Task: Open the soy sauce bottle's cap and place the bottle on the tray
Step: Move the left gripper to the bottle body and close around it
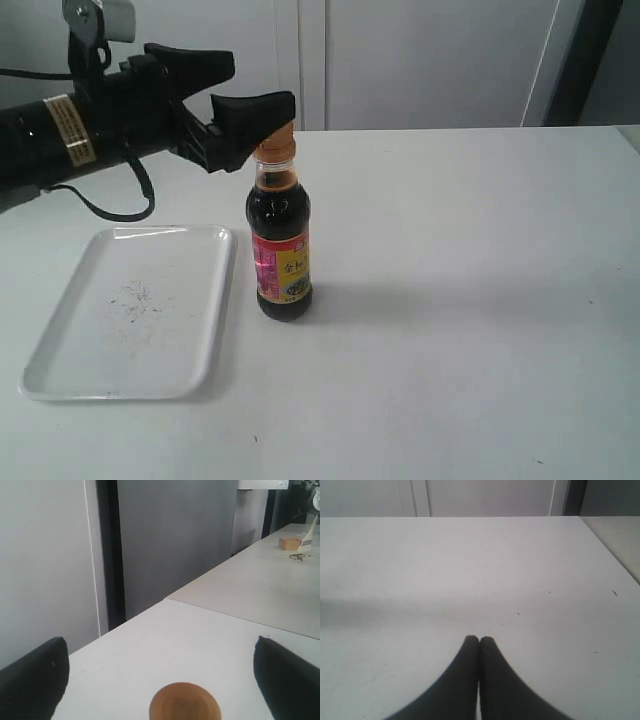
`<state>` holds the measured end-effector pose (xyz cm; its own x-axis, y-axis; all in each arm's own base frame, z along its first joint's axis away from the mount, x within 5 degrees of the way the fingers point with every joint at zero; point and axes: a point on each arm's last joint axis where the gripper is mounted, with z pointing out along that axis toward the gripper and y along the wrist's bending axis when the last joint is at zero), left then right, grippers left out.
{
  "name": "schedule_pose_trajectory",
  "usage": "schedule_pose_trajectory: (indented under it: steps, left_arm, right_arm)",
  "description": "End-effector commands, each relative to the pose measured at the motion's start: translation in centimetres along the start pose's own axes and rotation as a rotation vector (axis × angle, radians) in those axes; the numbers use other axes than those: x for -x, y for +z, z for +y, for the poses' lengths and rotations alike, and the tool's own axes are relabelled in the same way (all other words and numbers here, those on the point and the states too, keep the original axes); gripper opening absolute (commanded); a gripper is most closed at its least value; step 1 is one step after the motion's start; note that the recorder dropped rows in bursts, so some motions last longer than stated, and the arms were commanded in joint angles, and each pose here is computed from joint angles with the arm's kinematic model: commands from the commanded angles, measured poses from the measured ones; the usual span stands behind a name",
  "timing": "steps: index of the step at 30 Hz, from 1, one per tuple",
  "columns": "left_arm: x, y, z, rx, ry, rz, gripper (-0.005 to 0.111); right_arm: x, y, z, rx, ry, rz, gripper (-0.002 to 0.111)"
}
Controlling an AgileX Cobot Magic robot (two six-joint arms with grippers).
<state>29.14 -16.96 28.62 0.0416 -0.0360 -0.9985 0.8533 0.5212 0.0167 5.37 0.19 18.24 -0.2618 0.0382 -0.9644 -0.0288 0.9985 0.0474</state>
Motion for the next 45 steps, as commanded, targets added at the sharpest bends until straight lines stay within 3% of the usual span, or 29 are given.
schedule_pose_trajectory:
  steps: [1, 6, 18, 24, 45]
  left_arm:
    - [-1.2, 0.9, 0.1, -0.03, -0.023, -0.015, 0.105]
    - [-2.7, 1.3, 0.4, -0.035, 0.006, 0.012, 0.105]
    - [-6.2, 2.3, 1.0, -0.046, -0.045, 0.038, 0.105]
    - [-7.8, 3.2, 0.1, -0.061, -0.037, 0.06, 0.105]
    - [-12.2, 4.4, 0.5, -0.002, -0.091, 0.109, 0.105]
  right_arm:
    - [0.0, 0.0, 0.0, -0.003, 0.004, -0.007, 0.0]
    - [0.0, 0.0, 0.0, -0.003, 0.004, -0.007, 0.0]
    - [0.0, 0.0, 0.0, -0.003, 0.004, -0.007, 0.0]
    - [0.0, 0.0, 0.0, -0.003, 0.004, -0.007, 0.0]
    - [0.0, 0.0, 0.0, -0.003, 0.004, -0.007, 0.0]
